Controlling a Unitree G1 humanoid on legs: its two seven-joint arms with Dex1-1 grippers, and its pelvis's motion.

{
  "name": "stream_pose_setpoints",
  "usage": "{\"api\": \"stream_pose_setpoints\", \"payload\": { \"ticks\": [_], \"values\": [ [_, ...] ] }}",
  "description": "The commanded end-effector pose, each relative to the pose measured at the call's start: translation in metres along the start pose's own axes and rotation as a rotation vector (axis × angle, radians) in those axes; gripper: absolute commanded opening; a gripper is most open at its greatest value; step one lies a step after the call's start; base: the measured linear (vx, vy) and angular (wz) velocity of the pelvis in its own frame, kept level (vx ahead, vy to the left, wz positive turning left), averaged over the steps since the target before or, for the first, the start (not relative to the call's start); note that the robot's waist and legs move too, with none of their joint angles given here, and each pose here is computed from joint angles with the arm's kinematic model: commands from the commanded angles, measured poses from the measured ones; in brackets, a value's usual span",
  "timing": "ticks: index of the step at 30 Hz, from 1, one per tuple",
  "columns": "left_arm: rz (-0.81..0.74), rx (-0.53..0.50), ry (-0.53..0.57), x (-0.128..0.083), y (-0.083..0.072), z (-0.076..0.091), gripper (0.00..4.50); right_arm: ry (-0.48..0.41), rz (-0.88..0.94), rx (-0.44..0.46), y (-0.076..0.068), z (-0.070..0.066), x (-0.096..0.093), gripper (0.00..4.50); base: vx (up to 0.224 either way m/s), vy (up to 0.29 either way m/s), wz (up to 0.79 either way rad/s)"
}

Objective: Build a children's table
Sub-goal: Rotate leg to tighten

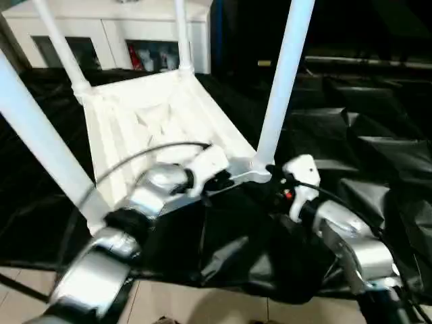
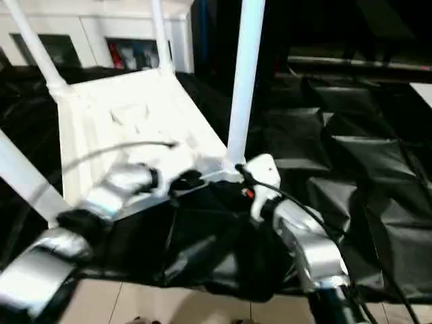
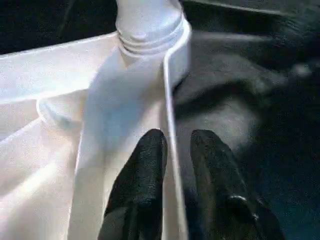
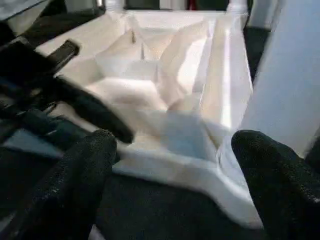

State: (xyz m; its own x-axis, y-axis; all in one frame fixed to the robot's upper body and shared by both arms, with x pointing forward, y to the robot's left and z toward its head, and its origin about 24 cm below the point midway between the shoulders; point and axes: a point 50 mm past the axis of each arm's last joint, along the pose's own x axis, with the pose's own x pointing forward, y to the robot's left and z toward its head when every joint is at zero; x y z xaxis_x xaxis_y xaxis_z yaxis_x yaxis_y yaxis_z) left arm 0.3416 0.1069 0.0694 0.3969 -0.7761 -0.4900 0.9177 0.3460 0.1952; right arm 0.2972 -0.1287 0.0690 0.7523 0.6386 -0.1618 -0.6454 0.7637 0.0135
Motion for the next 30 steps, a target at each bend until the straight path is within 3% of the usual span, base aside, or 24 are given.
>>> {"api": "stream_pose_setpoints", "payload": {
  "ticks": [1,8,13,17,24,27,28,30],
  "values": [
    [-0.054,-0.004,0.039,-0.009,-0.006,-0.003,1.42,0.011,-0.017,0.008,-0.003,0.000,0.006,4.10,0.000,0.000,0.00],
    [-0.134,-0.067,0.076,-0.034,-0.035,-0.004,1.94,0.001,0.015,0.026,0.000,0.009,0.033,4.10,0.000,0.000,0.00],
    [-0.016,-0.102,0.128,-0.042,-0.041,-0.010,2.31,-0.002,0.028,0.036,0.005,0.012,0.054,4.10,0.000,0.000,0.00],
    [0.053,-0.146,0.153,-0.052,-0.051,-0.013,2.71,0.001,-0.071,0.054,0.003,0.015,0.071,4.10,0.000,0.000,0.00],
    [0.215,-0.164,0.120,-0.055,-0.047,-0.013,3.16,0.001,-0.171,0.072,-0.003,0.017,0.082,4.10,0.000,0.000,0.00],
    [0.285,-0.136,0.073,-0.054,-0.036,-0.006,3.36,-0.005,-0.151,0.081,-0.001,0.018,0.083,4.10,0.000,0.000,0.00],
    [0.313,-0.132,0.044,-0.054,-0.032,-0.003,3.44,-0.007,-0.144,0.083,0.000,0.017,0.083,4.10,0.000,0.000,0.00],
    [0.280,-0.137,-0.121,-0.053,-0.030,0.019,3.67,-0.004,-0.141,0.077,0.000,0.015,0.084,4.10,0.000,0.000,0.00]
  ]
}}
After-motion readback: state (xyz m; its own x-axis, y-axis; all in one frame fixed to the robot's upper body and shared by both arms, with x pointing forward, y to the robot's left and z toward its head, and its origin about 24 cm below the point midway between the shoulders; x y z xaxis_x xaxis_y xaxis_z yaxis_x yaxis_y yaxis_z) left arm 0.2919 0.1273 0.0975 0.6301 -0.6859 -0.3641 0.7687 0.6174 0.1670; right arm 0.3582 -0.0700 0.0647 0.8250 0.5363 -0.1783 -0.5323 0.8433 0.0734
